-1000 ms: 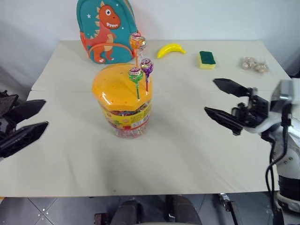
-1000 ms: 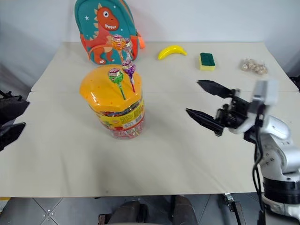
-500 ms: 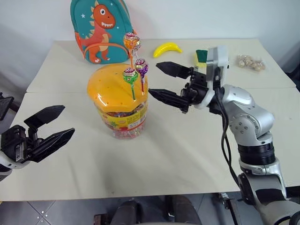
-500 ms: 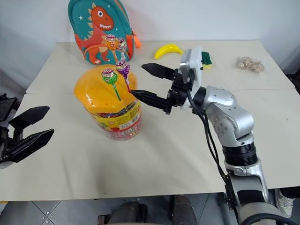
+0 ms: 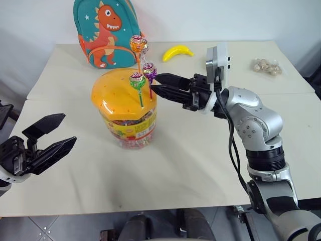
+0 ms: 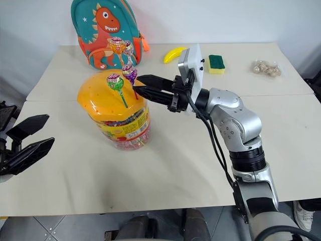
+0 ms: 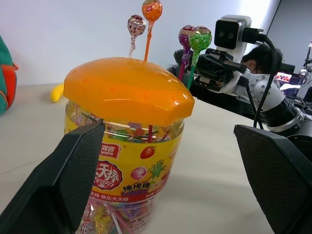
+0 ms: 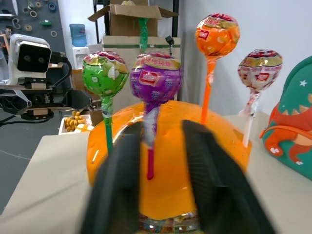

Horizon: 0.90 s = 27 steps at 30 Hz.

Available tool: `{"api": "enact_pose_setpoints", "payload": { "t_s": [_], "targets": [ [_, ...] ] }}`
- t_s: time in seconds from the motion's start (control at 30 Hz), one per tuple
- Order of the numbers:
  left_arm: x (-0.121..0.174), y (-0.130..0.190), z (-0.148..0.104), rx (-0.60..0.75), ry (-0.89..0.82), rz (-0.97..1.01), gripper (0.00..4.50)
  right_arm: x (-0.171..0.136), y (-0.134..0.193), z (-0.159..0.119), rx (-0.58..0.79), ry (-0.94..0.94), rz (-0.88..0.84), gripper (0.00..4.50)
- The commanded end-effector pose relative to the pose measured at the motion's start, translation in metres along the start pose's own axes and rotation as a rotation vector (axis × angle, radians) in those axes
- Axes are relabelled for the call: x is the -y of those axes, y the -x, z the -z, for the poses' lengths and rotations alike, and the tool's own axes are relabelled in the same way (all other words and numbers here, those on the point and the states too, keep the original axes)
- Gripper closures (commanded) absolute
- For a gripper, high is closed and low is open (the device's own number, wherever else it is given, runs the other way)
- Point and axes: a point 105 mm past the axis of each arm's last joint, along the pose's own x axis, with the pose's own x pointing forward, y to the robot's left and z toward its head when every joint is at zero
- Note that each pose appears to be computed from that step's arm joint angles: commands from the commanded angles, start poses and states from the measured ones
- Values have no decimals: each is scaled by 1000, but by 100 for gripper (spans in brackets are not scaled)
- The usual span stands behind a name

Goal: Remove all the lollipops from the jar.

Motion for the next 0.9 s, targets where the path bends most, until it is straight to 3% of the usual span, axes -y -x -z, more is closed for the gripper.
{"api": "enact_pose_setpoints", "payload": {
  "t_s": [0.03, 0.27, 0.4, 0.47, 0.57, 0.67, 0.77, 0.9],
  "targets": [
    [7, -2, -9, 24, -51, 25, 0, -5, -3, -14, 38, 31, -25, 442],
    [5, -3, -9, 31, -56, 25, 0, -16, 2, -26, 140, -1, -94, 442],
    [2, -5, -8, 39, -54, 26, 0, -2, 24, -59, 434, -86, -4, 442],
    [1, -7, -7, 39, -51, 31, 0, 7, 35, -67, 480, -70, 66, 442],
    [4, -9, -4, 21, -55, 53, 0, 21, 68, -69, 352, 25, 173, 442],
    [5, -11, 1, -30, -80, 79, 0, 43, 108, -48, 65, 62, 346, 442],
    [11, -12, 11, -109, -89, 135, 0, 49, 174, 8, -420, 54, 481, 442],
    [13, -13, 20, -149, -113, 189, 0, 30, 234, 64, -788, -42, 493, 442]
  ]
}}
